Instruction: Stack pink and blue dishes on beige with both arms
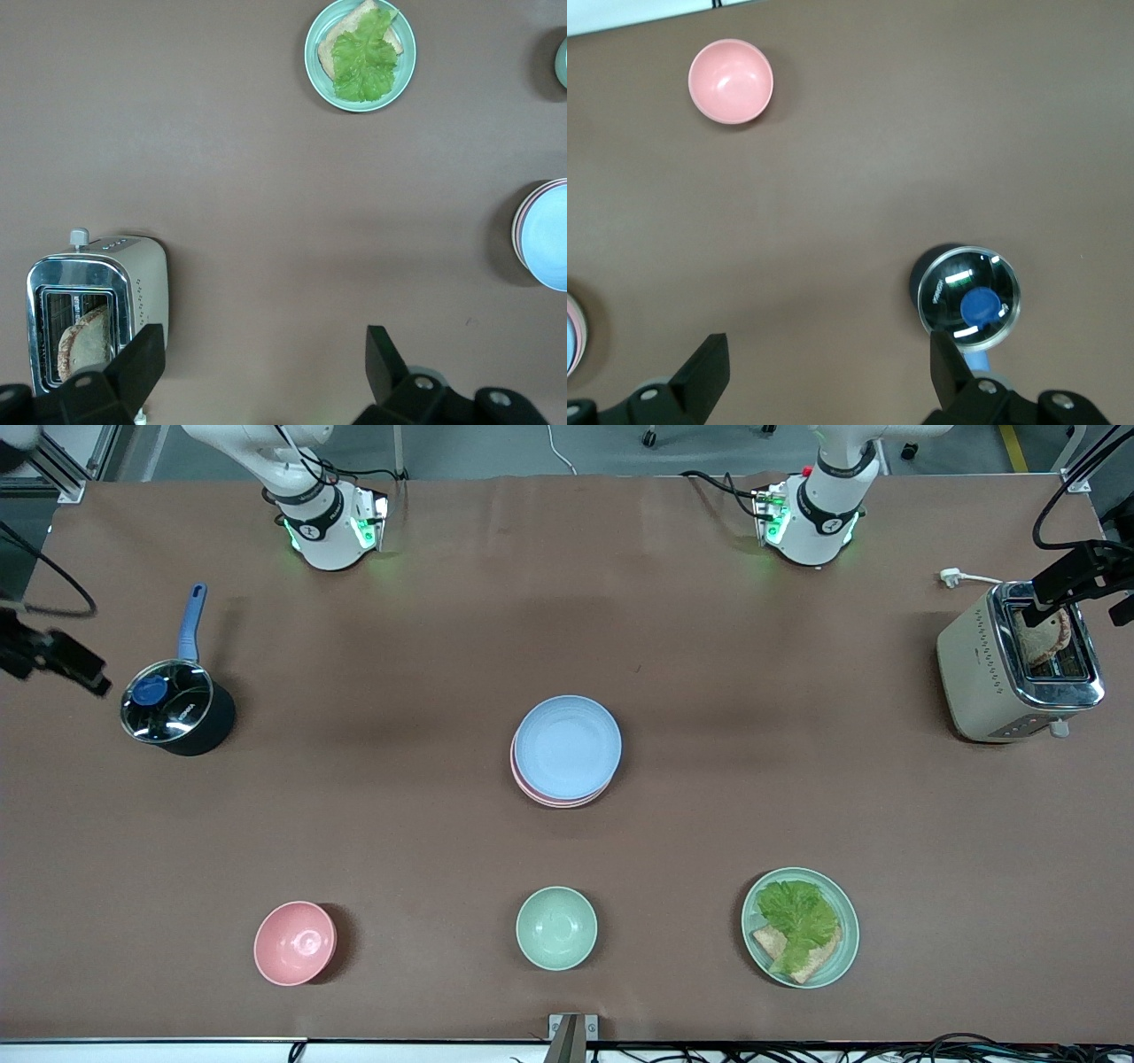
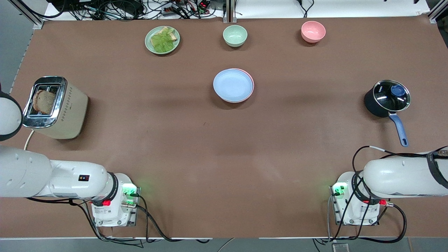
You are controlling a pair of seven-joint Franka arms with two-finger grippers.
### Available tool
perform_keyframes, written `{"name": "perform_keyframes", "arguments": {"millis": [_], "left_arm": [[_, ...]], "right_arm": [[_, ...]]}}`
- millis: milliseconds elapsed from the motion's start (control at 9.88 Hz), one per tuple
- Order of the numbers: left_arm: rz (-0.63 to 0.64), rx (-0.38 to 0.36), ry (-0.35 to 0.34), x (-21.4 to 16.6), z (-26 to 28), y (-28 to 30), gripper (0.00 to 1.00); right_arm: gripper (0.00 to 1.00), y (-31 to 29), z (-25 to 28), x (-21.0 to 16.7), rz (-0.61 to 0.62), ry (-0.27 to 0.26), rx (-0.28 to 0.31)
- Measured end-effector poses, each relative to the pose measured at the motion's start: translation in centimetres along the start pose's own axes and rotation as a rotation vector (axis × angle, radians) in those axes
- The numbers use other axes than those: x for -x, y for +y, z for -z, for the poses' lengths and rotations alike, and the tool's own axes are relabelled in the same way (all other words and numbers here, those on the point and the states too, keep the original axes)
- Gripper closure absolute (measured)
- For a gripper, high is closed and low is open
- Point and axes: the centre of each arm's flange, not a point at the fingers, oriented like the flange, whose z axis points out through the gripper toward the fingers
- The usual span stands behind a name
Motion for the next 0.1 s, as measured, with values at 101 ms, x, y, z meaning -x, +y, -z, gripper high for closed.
{"name": "perform_keyframes", "arguments": {"millis": [101], "left_arm": [[0.000,0.000,0.000,0.00,-0.02,-0.01,0.00]], "right_arm": [[0.00,0.03,1.10,0.37,0.007,-0.009,-0.008]]}}
